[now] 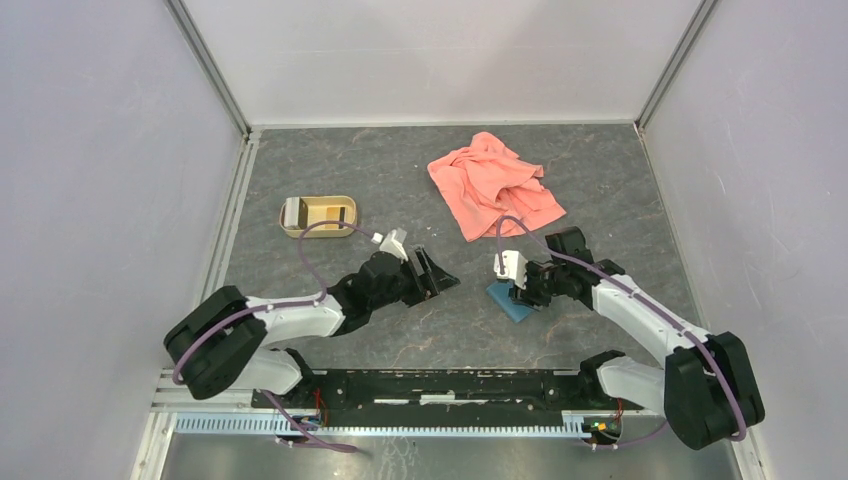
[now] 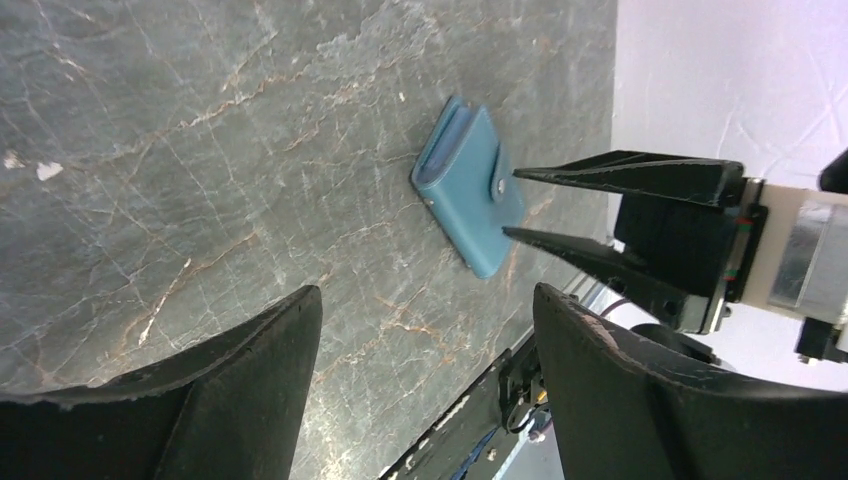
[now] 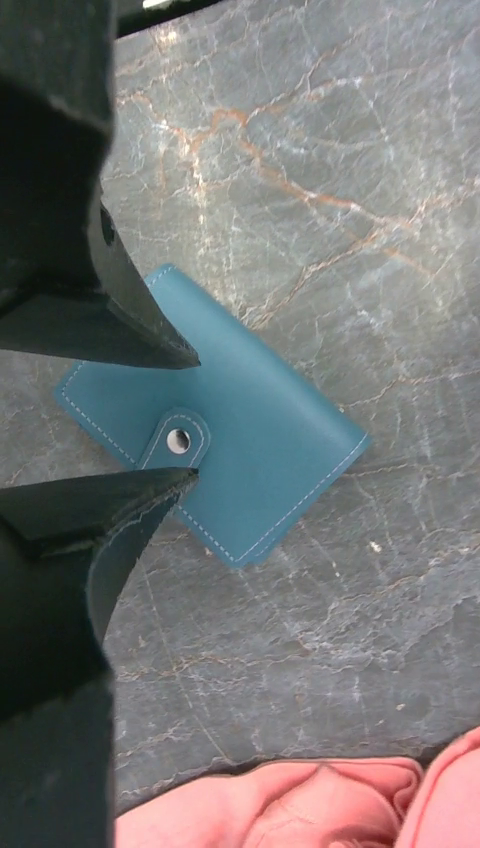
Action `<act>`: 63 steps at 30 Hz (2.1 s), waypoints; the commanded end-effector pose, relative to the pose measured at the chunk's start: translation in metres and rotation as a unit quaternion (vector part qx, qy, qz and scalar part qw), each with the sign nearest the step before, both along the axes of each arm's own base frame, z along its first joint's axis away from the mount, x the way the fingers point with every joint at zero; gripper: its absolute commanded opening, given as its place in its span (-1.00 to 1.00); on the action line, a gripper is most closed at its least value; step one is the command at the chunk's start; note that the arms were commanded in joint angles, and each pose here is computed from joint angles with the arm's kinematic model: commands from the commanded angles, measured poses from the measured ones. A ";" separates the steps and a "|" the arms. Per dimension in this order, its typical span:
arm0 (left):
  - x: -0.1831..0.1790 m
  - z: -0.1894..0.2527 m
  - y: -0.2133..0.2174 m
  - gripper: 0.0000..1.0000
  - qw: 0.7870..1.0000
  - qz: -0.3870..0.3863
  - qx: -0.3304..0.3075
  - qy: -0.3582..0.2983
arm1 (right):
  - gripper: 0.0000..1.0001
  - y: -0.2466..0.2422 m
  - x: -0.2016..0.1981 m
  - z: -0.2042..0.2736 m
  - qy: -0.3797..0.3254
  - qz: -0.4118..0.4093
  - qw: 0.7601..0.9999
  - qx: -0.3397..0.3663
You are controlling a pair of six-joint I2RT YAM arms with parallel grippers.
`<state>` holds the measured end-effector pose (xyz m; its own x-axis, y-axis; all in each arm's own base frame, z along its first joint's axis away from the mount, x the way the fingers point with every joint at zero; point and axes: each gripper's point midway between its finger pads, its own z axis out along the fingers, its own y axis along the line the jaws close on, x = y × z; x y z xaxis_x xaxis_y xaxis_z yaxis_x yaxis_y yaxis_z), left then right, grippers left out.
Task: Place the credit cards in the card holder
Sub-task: Open the card holder at the center of the board.
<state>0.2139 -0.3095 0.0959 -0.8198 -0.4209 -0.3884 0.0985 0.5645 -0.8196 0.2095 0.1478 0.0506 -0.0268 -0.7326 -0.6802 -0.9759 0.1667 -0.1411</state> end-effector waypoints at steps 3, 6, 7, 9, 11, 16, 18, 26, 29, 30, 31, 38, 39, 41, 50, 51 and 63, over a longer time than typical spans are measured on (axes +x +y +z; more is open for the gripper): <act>0.014 0.016 -0.022 0.61 0.999 0.015 -0.040 -0.008 | -0.11 -0.009 0.012 -0.010 -0.016 -0.018 0.999 -0.049; 0.013 0.013 -0.024 0.60 0.999 0.014 -0.037 -0.005 | -0.12 -0.011 0.013 -0.015 -0.012 -0.025 0.998 -0.059; 0.013 0.012 -0.025 0.59 0.999 0.013 -0.037 -0.005 | -0.12 -0.011 0.013 -0.016 -0.011 -0.026 0.998 -0.061; 0.013 0.012 -0.025 0.59 0.999 0.012 -0.039 -0.005 | -0.15 -0.014 0.015 -0.020 -0.010 -0.035 0.997 -0.071; 0.012 0.010 -0.025 0.58 0.999 0.012 -0.038 -0.004 | -0.26 -0.015 0.016 -0.023 -0.008 -0.038 0.996 -0.079; 0.008 0.003 -0.026 0.56 0.999 0.008 -0.039 0.004 | -0.65 -0.015 0.017 -0.024 -0.007 -0.042 0.996 -0.083; 0.007 0.000 -0.027 0.55 0.999 0.007 -0.039 0.007 | -0.81 -0.014 0.018 -0.021 -0.011 -0.043 0.996 -0.079; 0.002 -0.006 -0.040 0.55 0.999 -0.008 -0.042 0.013 | -1.00 0.006 0.015 0.007 -0.015 -0.021 1.000 -0.013; 0.000 -0.011 -0.047 0.56 0.999 -0.016 -0.041 0.017 | -1.00 0.014 0.014 0.026 -0.014 -0.018 0.999 0.038; -0.001 -0.012 -0.050 0.57 0.999 -0.020 -0.042 0.017 | -1.00 0.016 0.014 0.034 -0.012 -0.019 0.998 0.060; -0.001 -0.016 -0.052 0.58 0.999 -0.023 -0.042 0.018 | -1.00 0.018 0.014 0.041 -0.010 -0.019 0.997 0.080; 0.007 -0.001 -0.060 0.59 0.995 -0.051 -0.046 -0.068 | -1.00 0.019 0.021 0.076 -0.006 -0.043 0.983 0.180; 0.009 0.001 -0.059 0.59 0.995 -0.050 -0.042 -0.076 | -1.00 0.018 0.023 0.079 0.000 -0.056 0.980 0.191; 0.011 0.003 -0.060 0.57 0.995 -0.049 -0.030 -0.076 | -1.00 0.017 0.026 0.087 0.018 -0.072 0.972 0.225; 0.001 -0.018 -0.064 0.57 0.999 -0.010 -0.030 0.022 | -1.00 0.039 0.021 0.127 0.101 -0.077 0.925 0.358; 0.002 -0.020 -0.061 0.57 0.999 -0.002 -0.033 0.021 | -1.00 0.038 0.024 0.126 0.105 -0.092 0.922 0.360; 0.010 -0.031 -0.061 0.46 0.999 -0.026 0.031 -0.026 | -1.00 -0.071 0.111 0.034 0.017 -0.490 0.856 0.164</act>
